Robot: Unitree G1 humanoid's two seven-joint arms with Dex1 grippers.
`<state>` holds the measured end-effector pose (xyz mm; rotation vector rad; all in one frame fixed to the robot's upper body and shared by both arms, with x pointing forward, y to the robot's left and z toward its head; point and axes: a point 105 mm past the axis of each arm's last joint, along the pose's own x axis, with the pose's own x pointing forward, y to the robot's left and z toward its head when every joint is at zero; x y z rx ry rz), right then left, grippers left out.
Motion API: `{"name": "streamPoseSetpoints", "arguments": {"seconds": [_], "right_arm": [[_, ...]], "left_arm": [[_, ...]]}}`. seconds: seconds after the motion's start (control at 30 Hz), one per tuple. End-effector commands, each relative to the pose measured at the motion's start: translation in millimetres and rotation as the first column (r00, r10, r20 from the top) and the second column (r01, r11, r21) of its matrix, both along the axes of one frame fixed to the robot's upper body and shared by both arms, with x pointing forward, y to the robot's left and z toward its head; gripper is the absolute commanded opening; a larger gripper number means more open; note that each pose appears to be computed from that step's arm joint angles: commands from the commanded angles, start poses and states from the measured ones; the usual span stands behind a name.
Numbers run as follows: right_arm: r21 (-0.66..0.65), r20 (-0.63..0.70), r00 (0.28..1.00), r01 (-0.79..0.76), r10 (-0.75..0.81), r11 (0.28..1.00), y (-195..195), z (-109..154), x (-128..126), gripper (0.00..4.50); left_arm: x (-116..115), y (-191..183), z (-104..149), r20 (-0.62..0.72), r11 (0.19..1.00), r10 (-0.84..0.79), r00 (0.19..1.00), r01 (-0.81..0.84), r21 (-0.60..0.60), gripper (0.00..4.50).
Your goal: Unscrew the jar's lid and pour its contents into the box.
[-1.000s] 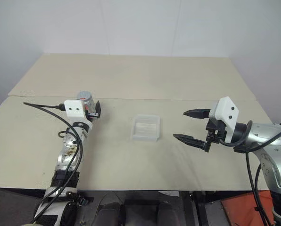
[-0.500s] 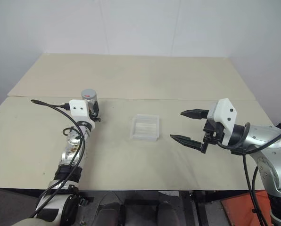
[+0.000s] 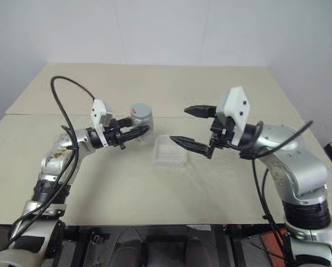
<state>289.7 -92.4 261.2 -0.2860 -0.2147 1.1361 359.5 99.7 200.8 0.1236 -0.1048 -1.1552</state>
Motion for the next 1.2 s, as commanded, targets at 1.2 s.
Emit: {"name": "streamPoseSetpoints", "arguments": {"seconds": [1.2], "right_arm": [[0.075,-0.086,0.971,-0.217,0.223,0.973,48,14,11,2.75]], "left_arm": [[-28,-30,27,0.047,0.919,-0.393,0.918,0.393,0.004,1.86]]}}
